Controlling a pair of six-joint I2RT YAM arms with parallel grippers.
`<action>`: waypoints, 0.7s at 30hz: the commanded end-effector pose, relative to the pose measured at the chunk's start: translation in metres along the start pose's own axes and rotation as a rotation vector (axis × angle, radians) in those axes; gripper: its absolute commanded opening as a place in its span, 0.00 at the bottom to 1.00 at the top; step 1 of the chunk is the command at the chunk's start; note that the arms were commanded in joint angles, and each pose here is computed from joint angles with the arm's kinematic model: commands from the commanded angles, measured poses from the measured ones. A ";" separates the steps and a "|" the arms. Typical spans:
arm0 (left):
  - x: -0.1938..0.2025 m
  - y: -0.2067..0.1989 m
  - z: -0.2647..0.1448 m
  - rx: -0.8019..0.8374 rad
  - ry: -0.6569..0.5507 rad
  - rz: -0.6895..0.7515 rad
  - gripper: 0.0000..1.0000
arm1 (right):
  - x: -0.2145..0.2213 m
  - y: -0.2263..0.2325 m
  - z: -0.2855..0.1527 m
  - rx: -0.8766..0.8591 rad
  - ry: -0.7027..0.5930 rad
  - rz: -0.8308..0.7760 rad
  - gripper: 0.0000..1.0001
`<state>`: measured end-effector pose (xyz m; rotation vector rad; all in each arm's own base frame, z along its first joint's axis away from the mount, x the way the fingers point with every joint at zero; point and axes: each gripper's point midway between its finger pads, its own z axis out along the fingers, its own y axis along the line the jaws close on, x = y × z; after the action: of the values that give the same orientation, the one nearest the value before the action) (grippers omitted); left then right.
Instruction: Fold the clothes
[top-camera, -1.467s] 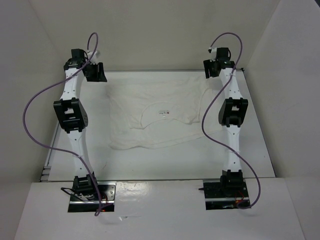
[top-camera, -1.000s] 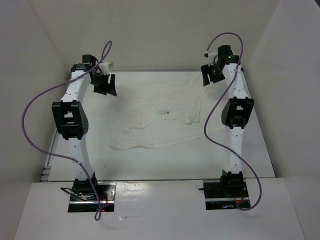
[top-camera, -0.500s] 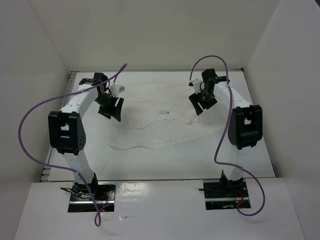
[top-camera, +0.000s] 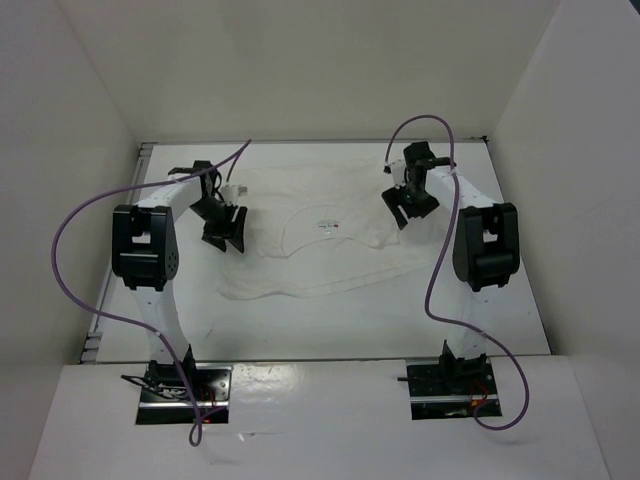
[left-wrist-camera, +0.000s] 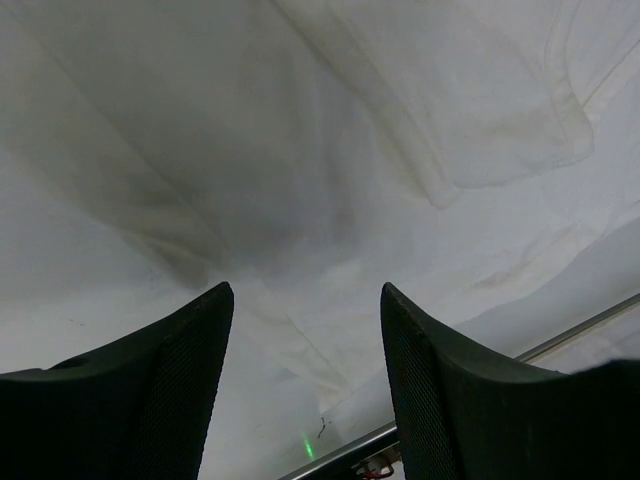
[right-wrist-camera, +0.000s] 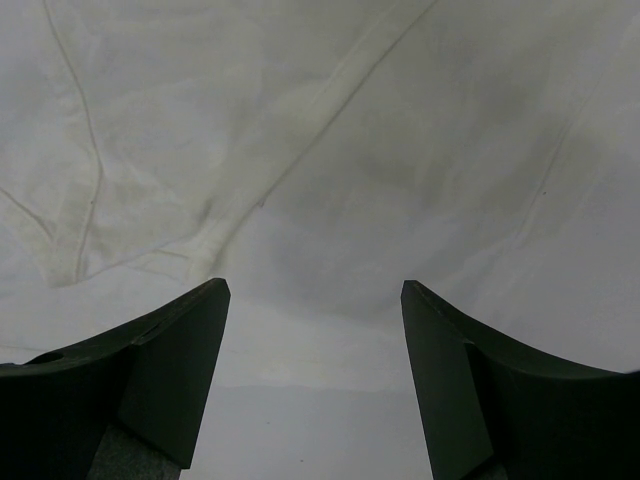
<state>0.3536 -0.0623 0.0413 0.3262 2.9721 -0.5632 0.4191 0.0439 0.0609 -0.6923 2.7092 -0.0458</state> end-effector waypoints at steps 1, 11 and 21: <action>-0.004 -0.011 0.005 0.040 -0.016 -0.020 0.68 | -0.010 -0.015 0.002 0.050 -0.044 0.030 0.78; 0.008 -0.006 0.020 0.001 0.039 -0.041 0.68 | -0.007 -0.037 0.015 0.107 -0.015 0.086 0.79; 0.024 0.035 0.017 -0.164 0.108 -0.119 0.68 | 0.014 -0.035 0.028 0.083 0.037 0.113 0.79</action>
<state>0.3464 -0.0598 0.0230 0.2438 3.0440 -0.4619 0.4257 0.0094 0.0385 -0.5438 2.7713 -0.1342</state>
